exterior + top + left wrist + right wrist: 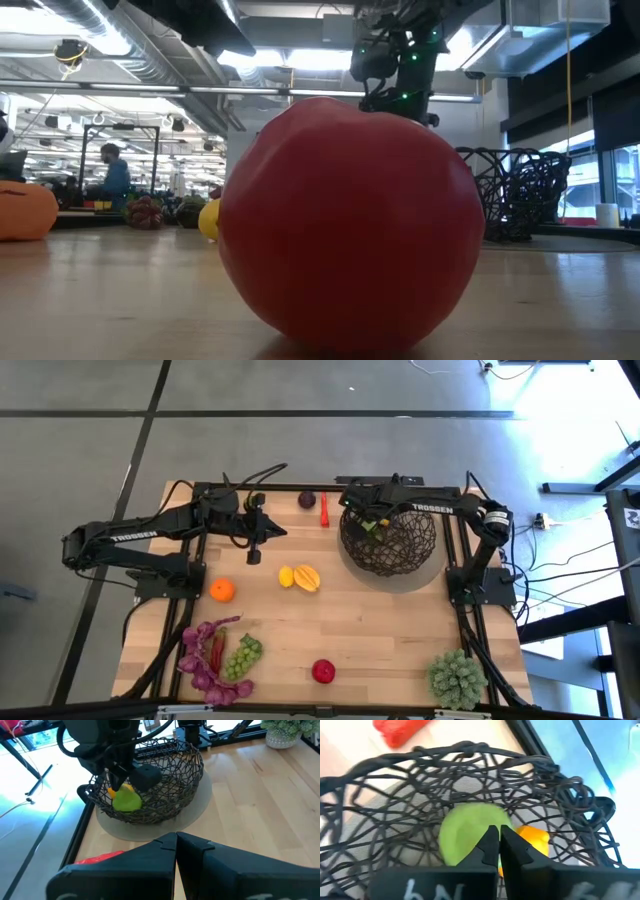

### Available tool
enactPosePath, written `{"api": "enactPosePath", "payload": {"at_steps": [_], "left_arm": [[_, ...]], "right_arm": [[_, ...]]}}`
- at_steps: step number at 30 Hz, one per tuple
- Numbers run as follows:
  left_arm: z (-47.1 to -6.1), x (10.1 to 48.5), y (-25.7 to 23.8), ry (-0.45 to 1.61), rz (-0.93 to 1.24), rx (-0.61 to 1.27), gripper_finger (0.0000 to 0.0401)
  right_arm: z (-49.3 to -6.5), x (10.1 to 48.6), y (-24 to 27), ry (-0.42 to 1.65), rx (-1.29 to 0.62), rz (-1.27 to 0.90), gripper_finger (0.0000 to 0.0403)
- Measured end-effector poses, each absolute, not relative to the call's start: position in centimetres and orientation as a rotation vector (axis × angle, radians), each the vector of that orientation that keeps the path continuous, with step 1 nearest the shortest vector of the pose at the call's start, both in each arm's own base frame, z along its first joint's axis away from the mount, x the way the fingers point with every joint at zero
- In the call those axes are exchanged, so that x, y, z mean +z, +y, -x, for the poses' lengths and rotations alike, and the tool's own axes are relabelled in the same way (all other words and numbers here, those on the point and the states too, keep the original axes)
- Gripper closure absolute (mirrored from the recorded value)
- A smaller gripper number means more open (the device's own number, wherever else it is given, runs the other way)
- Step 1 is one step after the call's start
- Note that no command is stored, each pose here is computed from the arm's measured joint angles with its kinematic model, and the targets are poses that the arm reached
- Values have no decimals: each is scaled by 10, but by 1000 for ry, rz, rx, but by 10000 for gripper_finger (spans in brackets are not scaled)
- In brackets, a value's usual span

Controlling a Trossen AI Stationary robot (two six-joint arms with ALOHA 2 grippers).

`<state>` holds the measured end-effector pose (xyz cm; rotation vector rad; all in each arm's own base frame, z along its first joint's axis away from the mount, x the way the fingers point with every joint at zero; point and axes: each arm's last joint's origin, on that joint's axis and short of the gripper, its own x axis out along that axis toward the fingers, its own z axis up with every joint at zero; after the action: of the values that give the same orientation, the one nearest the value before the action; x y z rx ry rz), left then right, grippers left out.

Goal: Build produce basket
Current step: Put the green pear into the black wire basket

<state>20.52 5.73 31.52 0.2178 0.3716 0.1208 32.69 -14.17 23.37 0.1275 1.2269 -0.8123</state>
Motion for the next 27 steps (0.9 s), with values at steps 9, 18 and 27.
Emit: {"api": "enactPosePath", "payload": {"at_steps": [9,18,27], "left_arm": [[-205,315,57,372,-217,122,401],[-205,315,58,376,-220,144,401],[-205,315,58,376,-220,144,401]], "right_arm": [[-322,227,-146,1259,-803,-127,403],[-320,227,-153,1248,-745,-219,402],[-317,226,-159,1248,-738,-249,349]]}}
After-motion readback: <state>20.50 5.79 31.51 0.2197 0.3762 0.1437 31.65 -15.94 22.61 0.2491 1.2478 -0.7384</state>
